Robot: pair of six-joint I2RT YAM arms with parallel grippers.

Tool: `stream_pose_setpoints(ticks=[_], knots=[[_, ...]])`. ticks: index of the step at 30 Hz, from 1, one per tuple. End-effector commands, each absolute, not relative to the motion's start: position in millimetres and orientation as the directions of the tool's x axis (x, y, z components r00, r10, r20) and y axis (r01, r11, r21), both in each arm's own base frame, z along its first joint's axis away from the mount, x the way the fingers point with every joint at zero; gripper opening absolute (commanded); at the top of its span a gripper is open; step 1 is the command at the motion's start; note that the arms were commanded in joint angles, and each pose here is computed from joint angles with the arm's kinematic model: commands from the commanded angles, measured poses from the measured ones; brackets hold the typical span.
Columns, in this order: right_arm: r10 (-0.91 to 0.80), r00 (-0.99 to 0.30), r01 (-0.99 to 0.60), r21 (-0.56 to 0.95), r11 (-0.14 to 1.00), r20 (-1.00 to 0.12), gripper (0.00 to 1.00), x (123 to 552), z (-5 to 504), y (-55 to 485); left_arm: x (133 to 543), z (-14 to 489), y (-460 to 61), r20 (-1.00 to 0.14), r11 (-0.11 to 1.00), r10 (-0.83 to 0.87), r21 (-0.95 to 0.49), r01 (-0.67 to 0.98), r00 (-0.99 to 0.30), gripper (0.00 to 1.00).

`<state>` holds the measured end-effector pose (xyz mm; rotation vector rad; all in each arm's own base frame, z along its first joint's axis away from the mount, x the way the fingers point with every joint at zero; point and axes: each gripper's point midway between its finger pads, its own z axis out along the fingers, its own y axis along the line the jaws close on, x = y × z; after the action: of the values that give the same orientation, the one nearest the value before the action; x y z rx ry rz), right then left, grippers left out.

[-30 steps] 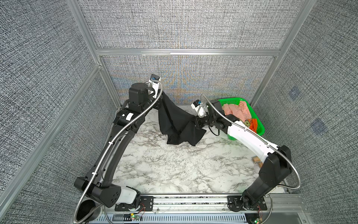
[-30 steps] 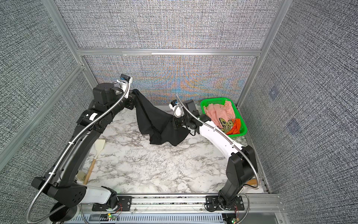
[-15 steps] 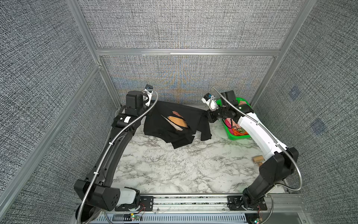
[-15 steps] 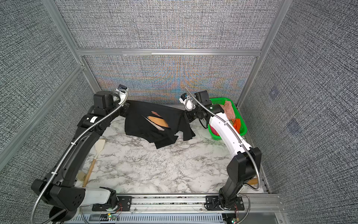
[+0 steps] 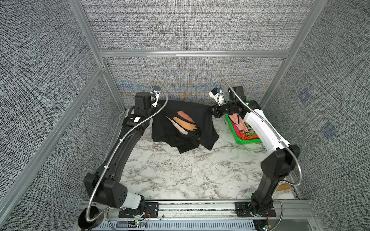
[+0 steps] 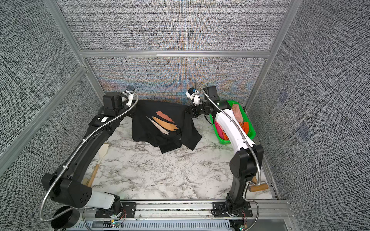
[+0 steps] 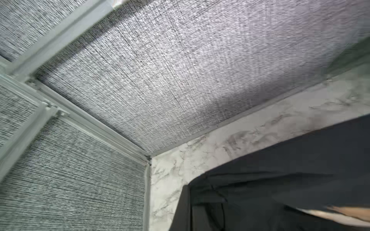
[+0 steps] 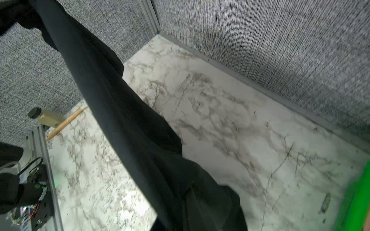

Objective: Fold and stack t-shirts
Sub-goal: Flatten out the T-shirt at the center of the table.

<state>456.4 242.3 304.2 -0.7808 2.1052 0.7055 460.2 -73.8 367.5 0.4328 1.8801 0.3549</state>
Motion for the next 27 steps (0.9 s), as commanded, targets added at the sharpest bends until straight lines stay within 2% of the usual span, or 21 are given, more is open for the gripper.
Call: stream_pose_setpoints(ticks=[1,5,10,14,18,22,23,24,27], knots=[[-0.288,-0.478,-0.718,0.181,0.672,-0.830,0.00,487.3,317.6,253.2,488.1,412.0,-46.0,-0.825,0.833,0.504,0.542,-0.106,-0.256,0.00],[-0.344,-0.441,-0.701,0.079,0.708,-0.829,0.00,510.0,314.0,254.4,489.9,424.6,-52.4,-0.827,0.836,0.506,0.540,-0.096,-0.244,0.00],[-0.484,-0.469,-0.733,0.020,0.680,-0.739,0.00,489.2,258.4,253.2,453.5,398.0,-70.6,-0.829,0.844,0.504,0.532,-0.066,-0.243,0.00],[-0.558,-0.556,-0.749,0.080,0.658,-0.616,0.02,459.1,188.9,246.0,420.2,340.9,-96.5,-0.799,0.830,0.541,0.558,0.012,-0.262,0.00],[-0.665,-0.594,-0.791,0.179,0.584,-0.453,0.03,413.8,127.9,257.3,393.3,258.0,-137.9,-0.757,0.840,0.542,0.497,0.218,-0.365,0.00],[-0.736,-0.601,-0.798,0.178,0.576,-0.311,0.00,399.3,89.9,241.7,372.4,193.8,-150.3,-0.678,0.838,0.546,0.435,0.329,-0.493,0.00],[-0.741,-0.609,-0.792,0.167,0.588,-0.283,0.00,400.8,87.2,233.3,369.7,185.3,-140.6,-0.635,0.830,0.555,0.466,0.307,-0.538,0.00],[-0.735,-0.622,-0.783,0.175,0.597,-0.270,0.00,401.3,92.1,227.6,370.3,184.9,-120.9,-0.624,0.849,0.497,0.493,0.190,-0.603,0.00],[-0.695,-0.638,-0.770,0.269,0.579,-0.332,0.00,392.4,136.2,232.9,373.8,194.4,-87.0,-0.525,0.752,0.526,0.654,0.078,-0.669,0.00]])
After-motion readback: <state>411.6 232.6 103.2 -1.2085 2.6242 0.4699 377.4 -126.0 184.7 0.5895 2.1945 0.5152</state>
